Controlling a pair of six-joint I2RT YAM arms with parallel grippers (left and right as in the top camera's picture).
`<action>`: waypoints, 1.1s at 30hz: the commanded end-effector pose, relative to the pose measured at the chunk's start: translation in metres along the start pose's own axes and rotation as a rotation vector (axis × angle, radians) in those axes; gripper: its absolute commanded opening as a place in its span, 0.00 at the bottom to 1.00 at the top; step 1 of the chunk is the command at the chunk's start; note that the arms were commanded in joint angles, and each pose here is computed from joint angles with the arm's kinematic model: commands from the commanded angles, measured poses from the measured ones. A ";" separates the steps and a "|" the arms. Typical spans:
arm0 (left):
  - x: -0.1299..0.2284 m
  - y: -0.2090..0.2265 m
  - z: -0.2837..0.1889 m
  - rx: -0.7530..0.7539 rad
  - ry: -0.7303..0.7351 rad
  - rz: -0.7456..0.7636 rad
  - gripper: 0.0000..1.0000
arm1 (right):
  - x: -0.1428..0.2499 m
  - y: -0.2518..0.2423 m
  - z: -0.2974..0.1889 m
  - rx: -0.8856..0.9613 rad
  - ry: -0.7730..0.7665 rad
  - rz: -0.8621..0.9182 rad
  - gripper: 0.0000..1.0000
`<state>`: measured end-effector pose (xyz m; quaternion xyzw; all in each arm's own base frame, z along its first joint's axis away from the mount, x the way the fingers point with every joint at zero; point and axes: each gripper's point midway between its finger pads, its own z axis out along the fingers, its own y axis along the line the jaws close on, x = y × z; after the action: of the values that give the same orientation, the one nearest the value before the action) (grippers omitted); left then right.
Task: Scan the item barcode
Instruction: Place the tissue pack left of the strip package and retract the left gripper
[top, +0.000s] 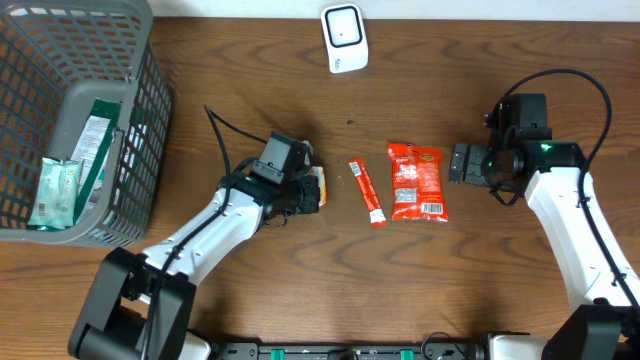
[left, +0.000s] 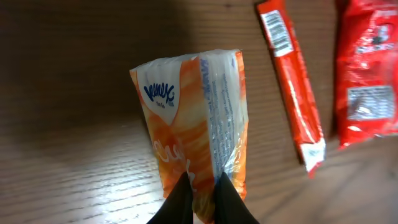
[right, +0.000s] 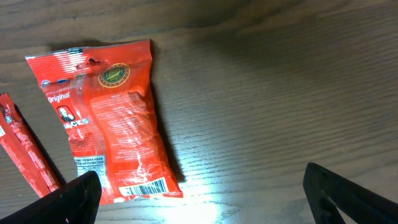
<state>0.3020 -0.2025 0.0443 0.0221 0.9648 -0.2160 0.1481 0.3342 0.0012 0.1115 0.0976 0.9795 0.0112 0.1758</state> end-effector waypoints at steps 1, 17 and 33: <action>-0.005 0.013 0.002 -0.081 -0.036 -0.002 0.08 | -0.004 -0.002 -0.002 0.007 -0.012 0.005 0.99; -0.007 0.021 0.001 -0.125 -0.054 -0.003 0.07 | -0.004 -0.002 -0.002 0.008 -0.012 0.005 0.99; -0.005 0.025 0.011 -0.136 -0.040 -0.006 0.34 | -0.004 -0.002 -0.002 0.008 -0.012 0.005 0.99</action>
<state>0.3119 -0.1855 0.0300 0.0051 0.9735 -0.1568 0.1664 0.3342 0.0012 0.1115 0.0976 0.9795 0.0112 0.1758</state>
